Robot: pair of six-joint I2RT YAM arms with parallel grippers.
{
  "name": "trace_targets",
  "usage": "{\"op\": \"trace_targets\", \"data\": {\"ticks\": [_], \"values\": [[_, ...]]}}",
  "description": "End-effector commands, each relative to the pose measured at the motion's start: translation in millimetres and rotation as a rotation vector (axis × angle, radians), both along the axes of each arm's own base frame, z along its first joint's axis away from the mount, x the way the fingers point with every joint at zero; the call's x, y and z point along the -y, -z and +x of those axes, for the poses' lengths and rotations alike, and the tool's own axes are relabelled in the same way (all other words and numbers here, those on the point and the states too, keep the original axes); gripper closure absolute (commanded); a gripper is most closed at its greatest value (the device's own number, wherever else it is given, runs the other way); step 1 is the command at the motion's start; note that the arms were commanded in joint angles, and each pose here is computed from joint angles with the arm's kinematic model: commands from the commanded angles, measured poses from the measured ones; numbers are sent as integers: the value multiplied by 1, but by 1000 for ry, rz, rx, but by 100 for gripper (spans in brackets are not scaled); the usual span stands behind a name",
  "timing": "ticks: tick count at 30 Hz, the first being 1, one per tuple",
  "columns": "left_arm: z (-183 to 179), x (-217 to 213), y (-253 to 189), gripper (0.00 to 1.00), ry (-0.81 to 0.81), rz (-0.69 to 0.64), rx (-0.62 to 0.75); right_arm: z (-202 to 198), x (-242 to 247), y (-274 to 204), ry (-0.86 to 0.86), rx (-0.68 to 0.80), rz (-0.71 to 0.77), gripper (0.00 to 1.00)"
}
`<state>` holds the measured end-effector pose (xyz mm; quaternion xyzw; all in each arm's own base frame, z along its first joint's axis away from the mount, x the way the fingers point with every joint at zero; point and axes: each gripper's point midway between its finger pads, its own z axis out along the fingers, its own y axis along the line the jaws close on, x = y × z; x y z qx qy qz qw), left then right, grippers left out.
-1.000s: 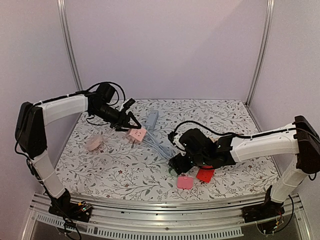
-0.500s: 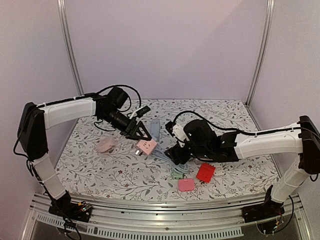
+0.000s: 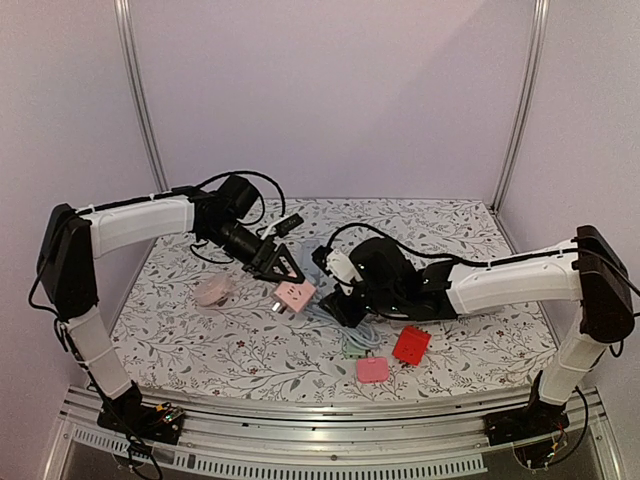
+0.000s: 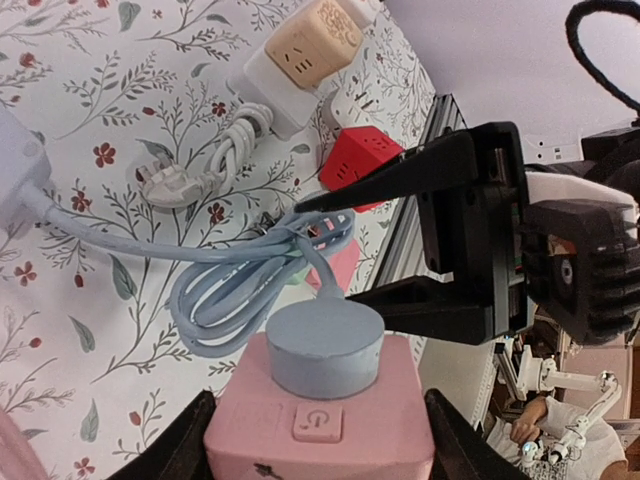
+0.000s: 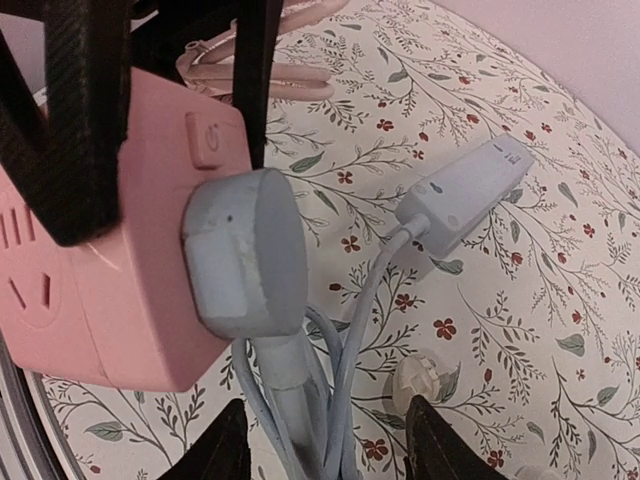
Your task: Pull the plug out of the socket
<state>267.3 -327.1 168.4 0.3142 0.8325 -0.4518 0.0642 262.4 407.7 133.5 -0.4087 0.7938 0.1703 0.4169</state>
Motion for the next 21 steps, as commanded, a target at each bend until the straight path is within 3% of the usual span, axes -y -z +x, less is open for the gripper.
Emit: {"op": "trace_targets", "data": {"ticks": [1, 7, 11, 13, 15, 17, 21], "values": [[-4, 16, -25, 79, 63, -97, 27, 4, -15, -4, -23, 12, 14, 56], [-3, 16, -23, 79, 64, -89, 25, 5, -21, -2, -27, 12, 11, 81], [-1, 15, -21, 73, 55, -75, 33, 6, -21, -10, -16, 32, 35, 100], [1, 14, -18, 65, 45, -60, 40, 7, -20, -11, -4, 34, 41, 100], [5, 12, -14, 47, 29, -32, 55, 9, -18, -13, 17, 37, 47, 100], [9, 9, -11, 35, 7, -2, 82, 11, -16, -16, 40, 41, 57, 100], [30, -4, -11, 24, -98, 75, 185, 15, -11, -17, 89, 37, 68, 100]]}}
